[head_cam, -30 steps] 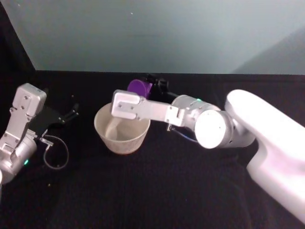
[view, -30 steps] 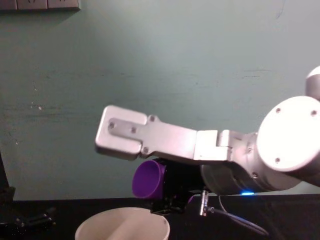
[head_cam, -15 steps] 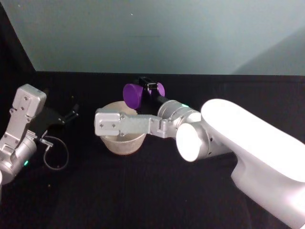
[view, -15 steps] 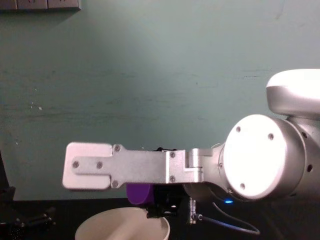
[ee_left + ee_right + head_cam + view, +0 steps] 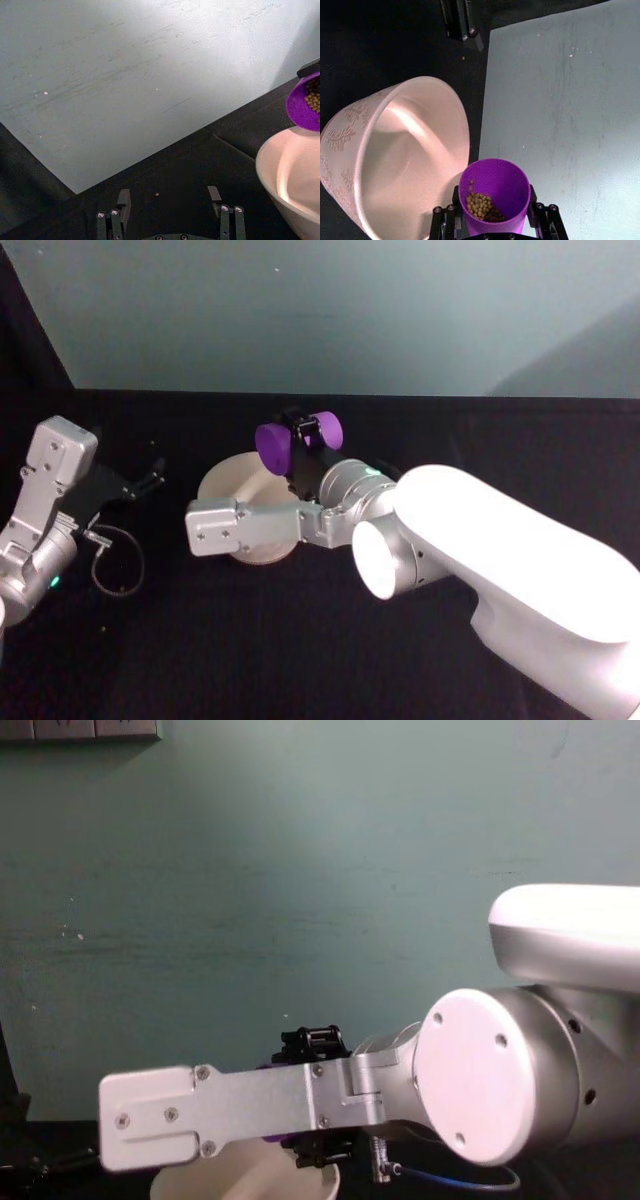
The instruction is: Pick up the cup and pour the mung beans from the cup into the bowl.
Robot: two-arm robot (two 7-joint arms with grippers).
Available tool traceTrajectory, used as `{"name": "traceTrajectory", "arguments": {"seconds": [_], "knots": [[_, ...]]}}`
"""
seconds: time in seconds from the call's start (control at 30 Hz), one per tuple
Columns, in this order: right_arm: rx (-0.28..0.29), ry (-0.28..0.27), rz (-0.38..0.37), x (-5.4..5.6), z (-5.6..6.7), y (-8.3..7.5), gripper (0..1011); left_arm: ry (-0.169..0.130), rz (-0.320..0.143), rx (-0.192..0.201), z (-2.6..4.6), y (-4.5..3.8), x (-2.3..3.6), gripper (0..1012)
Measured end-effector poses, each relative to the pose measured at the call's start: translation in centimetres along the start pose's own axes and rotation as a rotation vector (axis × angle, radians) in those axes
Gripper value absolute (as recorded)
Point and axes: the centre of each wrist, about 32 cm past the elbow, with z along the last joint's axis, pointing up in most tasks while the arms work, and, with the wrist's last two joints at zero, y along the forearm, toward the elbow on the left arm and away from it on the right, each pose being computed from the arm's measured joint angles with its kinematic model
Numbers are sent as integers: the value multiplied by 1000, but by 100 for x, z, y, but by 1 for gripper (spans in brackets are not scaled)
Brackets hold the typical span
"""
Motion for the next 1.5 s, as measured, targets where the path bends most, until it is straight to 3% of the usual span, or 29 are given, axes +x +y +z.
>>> {"name": "traceTrajectory", "arguments": {"seconds": [0.9, 1.5], "knots": [[-14, -129, 0, -56, 98, 5, 724, 0, 0, 0, 0, 0, 0, 1000], [-11, -153, -2, -68, 108, -1, 724, 0, 0, 0, 0, 0, 0, 1000]]}}
